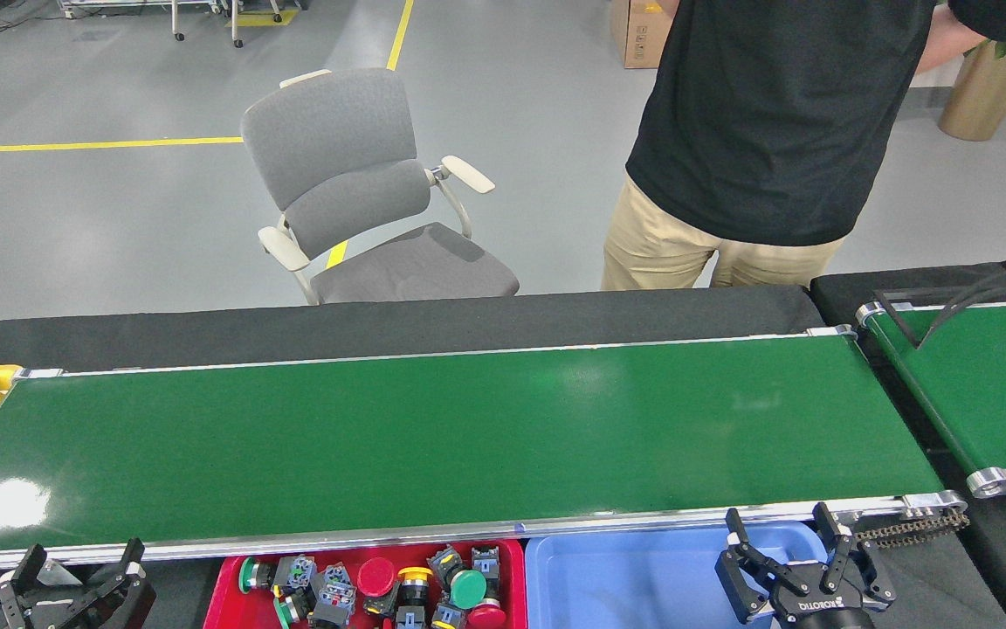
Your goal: Pick switch part from conveyor to tray
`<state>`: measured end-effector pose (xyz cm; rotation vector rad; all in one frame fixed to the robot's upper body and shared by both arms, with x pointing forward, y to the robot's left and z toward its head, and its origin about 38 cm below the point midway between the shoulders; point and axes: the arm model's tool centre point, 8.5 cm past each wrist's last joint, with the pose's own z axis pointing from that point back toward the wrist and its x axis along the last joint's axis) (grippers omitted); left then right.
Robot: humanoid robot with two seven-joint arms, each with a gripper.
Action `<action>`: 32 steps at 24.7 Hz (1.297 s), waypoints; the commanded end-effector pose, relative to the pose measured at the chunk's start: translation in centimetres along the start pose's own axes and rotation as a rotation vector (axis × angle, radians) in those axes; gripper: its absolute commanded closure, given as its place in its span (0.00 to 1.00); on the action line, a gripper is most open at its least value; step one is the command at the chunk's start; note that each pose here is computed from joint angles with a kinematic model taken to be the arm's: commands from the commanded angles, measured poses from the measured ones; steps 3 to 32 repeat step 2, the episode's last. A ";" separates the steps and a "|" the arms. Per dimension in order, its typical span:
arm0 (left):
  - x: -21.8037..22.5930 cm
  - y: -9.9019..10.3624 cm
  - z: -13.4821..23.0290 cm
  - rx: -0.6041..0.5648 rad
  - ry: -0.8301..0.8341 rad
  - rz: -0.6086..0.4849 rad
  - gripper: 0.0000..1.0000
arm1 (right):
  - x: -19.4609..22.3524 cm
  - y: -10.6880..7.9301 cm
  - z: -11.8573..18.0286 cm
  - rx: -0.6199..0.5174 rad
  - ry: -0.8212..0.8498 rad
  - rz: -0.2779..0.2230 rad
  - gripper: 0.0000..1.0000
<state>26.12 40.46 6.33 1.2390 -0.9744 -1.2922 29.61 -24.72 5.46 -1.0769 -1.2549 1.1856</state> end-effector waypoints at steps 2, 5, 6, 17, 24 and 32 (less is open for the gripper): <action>-0.4 0.6 -0.2 0.015 0.002 -0.006 0.01 | 0.2 -0.7 -0.3 -0.026 -0.001 -0.006 0.00; -0.4 0.6 -0.2 0.015 0.002 -0.006 0.01 | 0.2 -0.7 -0.3 -0.026 -0.001 -0.006 0.00; -0.4 0.6 -0.2 0.015 0.002 -0.006 0.01 | 0.2 -0.7 -0.3 -0.026 -0.001 -0.006 0.00; -0.4 0.6 -0.2 0.015 0.002 -0.006 0.01 | 0.2 -0.7 -0.3 -0.026 -0.001 -0.006 0.00; -0.4 0.6 -0.2 0.015 0.002 -0.006 0.01 | 0.2 -0.7 -0.3 -0.026 -0.001 -0.006 0.00; -0.4 0.6 -0.2 0.015 0.002 -0.006 0.01 | 0.2 -0.7 -0.3 -0.026 -0.001 -0.006 0.00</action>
